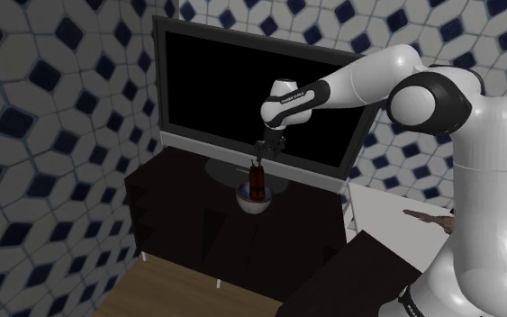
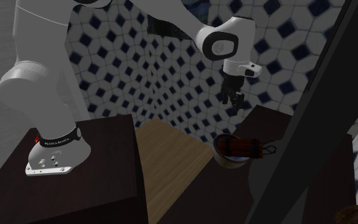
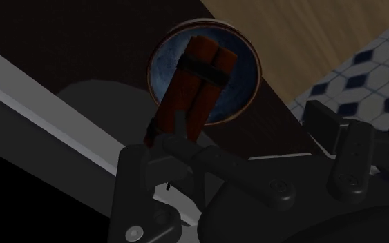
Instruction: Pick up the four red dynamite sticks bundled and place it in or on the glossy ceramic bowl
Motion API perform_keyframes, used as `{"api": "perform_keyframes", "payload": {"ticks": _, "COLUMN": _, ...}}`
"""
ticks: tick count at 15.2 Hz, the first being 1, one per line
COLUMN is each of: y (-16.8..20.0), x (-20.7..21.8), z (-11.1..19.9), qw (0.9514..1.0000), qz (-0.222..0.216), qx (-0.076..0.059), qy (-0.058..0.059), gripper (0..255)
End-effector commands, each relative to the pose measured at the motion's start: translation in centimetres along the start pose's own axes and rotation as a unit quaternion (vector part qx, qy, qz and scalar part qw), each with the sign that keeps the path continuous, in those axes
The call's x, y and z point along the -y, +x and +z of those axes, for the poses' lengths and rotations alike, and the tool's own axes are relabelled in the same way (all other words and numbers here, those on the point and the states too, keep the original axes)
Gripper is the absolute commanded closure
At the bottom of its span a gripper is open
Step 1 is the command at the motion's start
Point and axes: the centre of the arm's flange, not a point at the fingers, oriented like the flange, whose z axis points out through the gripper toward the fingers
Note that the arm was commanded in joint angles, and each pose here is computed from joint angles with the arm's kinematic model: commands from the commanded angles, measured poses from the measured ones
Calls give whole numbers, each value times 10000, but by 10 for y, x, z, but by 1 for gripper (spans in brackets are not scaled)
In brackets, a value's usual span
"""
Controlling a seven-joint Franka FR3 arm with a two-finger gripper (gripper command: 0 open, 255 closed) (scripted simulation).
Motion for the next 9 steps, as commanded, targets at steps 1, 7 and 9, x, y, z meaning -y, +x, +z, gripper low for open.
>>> {"api": "perform_keyframes", "payload": {"ticks": 1, "y": 3, "x": 0, "z": -25, "qw": 10000, "qz": 1, "qx": -4, "qy": 0, "gripper": 0}}
{"api": "perform_keyframes", "payload": {"ticks": 7, "y": 3, "x": 0, "z": -36, "qw": 10000, "qz": 1, "qx": -4, "qy": 0, "gripper": 0}}
{"api": "perform_keyframes", "payload": {"ticks": 9, "y": 3, "x": 0, "z": -36, "qw": 10000, "qz": 1, "qx": -4, "qy": 0, "gripper": 0}}
